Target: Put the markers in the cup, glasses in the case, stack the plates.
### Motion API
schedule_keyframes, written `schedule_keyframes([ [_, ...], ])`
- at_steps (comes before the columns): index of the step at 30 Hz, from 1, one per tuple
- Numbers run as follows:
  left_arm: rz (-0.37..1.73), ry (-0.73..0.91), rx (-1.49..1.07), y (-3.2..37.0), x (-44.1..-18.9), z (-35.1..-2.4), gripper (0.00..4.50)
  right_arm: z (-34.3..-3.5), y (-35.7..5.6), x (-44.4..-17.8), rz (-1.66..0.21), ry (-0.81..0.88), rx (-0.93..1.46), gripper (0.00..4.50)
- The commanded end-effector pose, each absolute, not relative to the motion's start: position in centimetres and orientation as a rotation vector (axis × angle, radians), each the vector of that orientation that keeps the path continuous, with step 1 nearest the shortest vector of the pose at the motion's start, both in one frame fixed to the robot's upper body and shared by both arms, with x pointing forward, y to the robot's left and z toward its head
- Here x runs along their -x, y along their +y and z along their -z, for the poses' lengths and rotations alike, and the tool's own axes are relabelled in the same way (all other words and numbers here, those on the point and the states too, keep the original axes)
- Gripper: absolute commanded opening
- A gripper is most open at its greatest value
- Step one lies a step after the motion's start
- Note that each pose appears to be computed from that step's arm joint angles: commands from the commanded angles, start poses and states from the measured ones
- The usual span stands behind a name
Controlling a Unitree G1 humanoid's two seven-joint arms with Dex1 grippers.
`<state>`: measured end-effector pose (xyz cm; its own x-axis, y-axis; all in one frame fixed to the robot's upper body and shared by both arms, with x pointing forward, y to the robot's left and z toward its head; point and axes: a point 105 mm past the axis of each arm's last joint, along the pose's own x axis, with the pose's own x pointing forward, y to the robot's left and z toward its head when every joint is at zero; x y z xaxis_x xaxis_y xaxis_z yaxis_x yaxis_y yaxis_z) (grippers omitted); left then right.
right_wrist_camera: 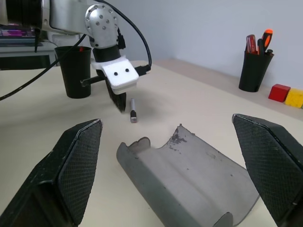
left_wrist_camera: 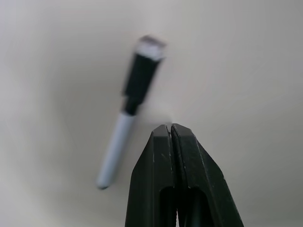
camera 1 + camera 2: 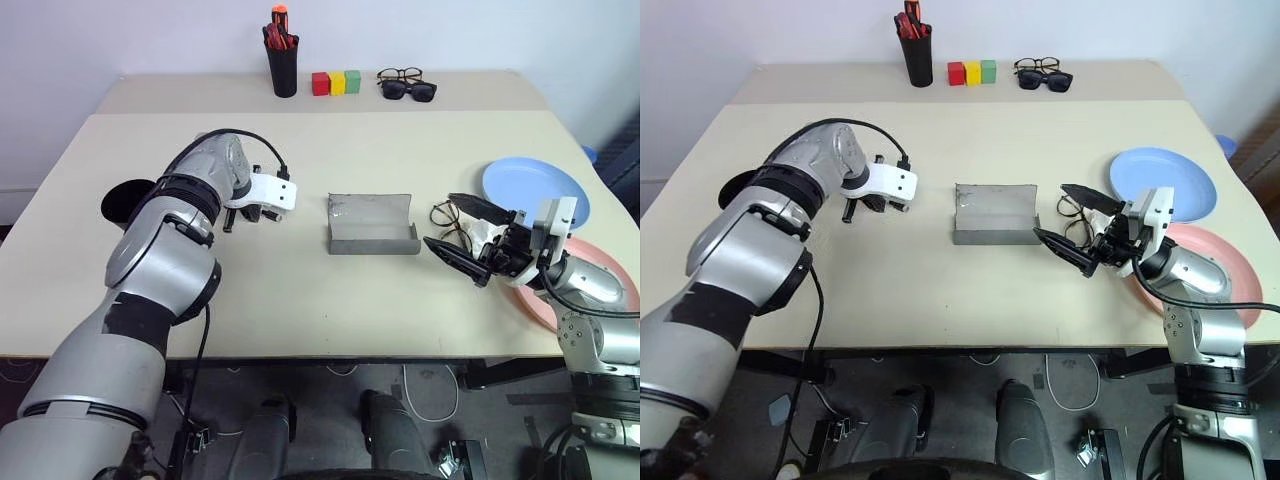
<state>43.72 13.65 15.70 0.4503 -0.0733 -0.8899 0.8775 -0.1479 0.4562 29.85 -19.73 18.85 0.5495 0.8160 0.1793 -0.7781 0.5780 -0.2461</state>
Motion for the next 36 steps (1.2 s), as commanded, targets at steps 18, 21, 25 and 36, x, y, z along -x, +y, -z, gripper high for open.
schedule_keyframes([
  [18, 0.872, 0.715, -1.721, 12.4, -44.9, -17.1, 2.26, -18.9, -20.7, -27.0, -0.846, -0.327, 0.161, 4.50],
  [21, 0.886, 0.738, -1.740, 12.4, -44.7, -16.6, 2.26, -18.7, -20.8, -26.4, -0.825, -0.318, 0.154, 4.50],
  [25, 0.899, 0.760, -1.757, 12.4, -44.5, -15.9, 2.26, -18.5, -21.0, -25.8, -0.805, -0.303, 0.148, 4.50],
  [36, 0.960, 0.780, -1.740, 11.7, -44.0, -14.6, 0.04, -18.3, -21.2, -25.1, -0.781, -0.283, 0.148, 4.50],
])
